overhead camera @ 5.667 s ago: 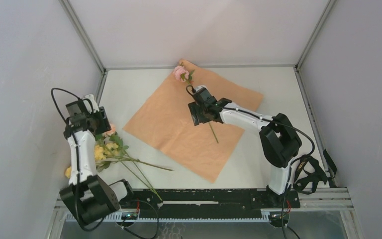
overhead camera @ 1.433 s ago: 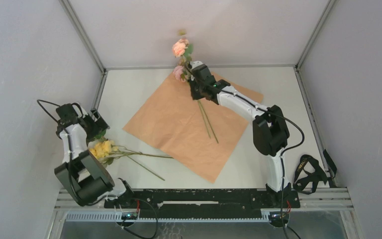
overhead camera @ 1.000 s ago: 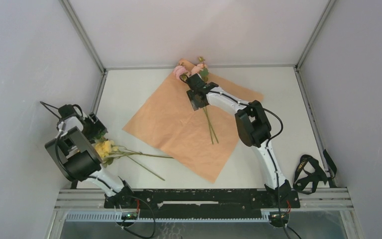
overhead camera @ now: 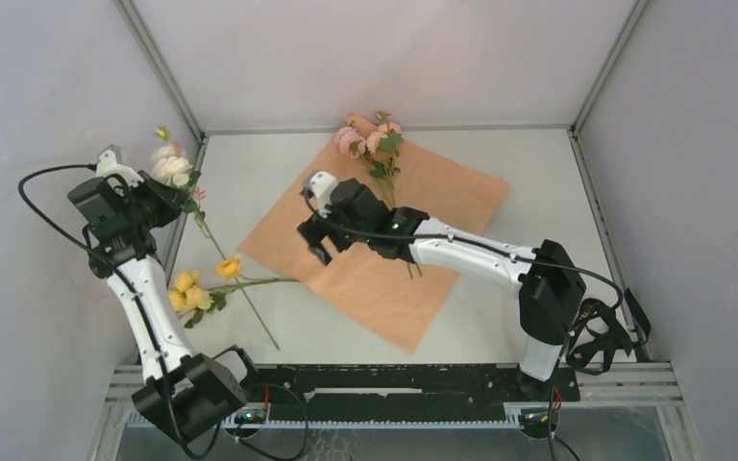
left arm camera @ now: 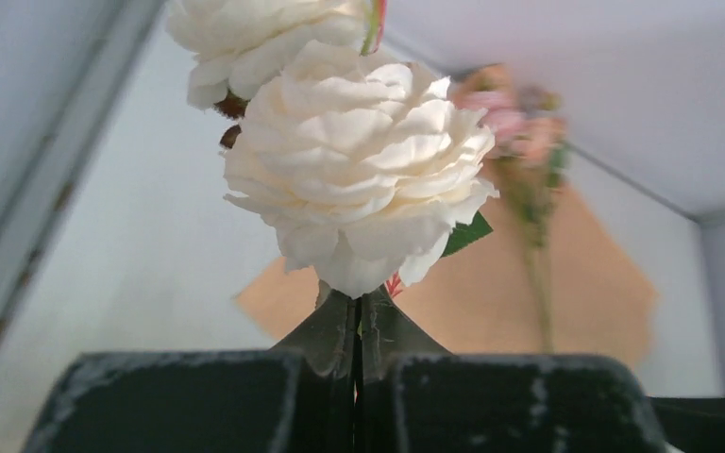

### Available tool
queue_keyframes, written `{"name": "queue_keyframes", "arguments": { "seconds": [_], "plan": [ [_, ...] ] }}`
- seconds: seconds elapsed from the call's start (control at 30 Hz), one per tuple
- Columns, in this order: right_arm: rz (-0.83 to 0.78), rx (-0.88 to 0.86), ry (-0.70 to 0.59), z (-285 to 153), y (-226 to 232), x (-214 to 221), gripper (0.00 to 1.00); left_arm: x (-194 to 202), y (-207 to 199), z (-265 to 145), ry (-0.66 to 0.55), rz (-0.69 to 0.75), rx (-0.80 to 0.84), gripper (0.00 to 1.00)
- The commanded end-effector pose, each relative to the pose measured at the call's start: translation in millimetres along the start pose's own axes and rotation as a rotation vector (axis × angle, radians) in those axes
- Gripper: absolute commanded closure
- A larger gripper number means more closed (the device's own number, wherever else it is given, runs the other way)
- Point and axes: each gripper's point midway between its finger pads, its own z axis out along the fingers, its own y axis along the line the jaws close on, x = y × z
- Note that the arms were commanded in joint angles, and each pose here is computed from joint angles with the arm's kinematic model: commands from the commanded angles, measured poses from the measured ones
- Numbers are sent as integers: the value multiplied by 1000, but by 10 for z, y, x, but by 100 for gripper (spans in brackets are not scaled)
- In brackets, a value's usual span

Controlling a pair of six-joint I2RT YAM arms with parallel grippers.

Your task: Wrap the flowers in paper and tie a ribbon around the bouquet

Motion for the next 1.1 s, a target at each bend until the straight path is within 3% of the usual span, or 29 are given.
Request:
{"name": "queue_keyframes", "arguments": {
  "seconds": [0.0,0.1,0.23,0.4,0.5,0.57,0.7,0.73,0.83,0.87,0.93,1.07],
  "plan": [
    [-68,-396,-303,-327,951,-815,1,-236,-981,-377,8,-35,388,100],
    [-35,-526,-405,-404,1247,-1110,0,-151,-1344,-497,78,-78,520,100],
    [45,-545,-432,-234,1356,-1277,0,-113,-1631,-681,110,-66,604,100],
    [130,-557,-439,29,1416,-1315,1,-142,-1693,-793,105,-29,606,100],
    [180,-544,-441,178,1396,-1374,7,-103,-1673,-800,113,-26,598,100],
    [205,-549,-425,269,1402,-1370,26,-86,-1644,-784,114,-21,583,100],
    [246,-597,-423,279,1455,-1429,96,-88,-1512,-698,94,15,507,99],
    [250,-604,-437,255,1459,-1478,100,-88,-1459,-658,88,29,479,88],
    [242,-648,-469,126,1452,-1669,100,-47,-1233,-510,84,66,372,34],
    [242,-654,-481,74,1411,-1751,100,-32,-1142,-462,86,75,327,23],
    [239,-655,-519,-79,1280,-1949,100,0,-962,-384,90,111,247,12],
    [220,-622,-498,-347,853,-2135,100,80,-673,-285,130,128,143,1]
  ]
}}
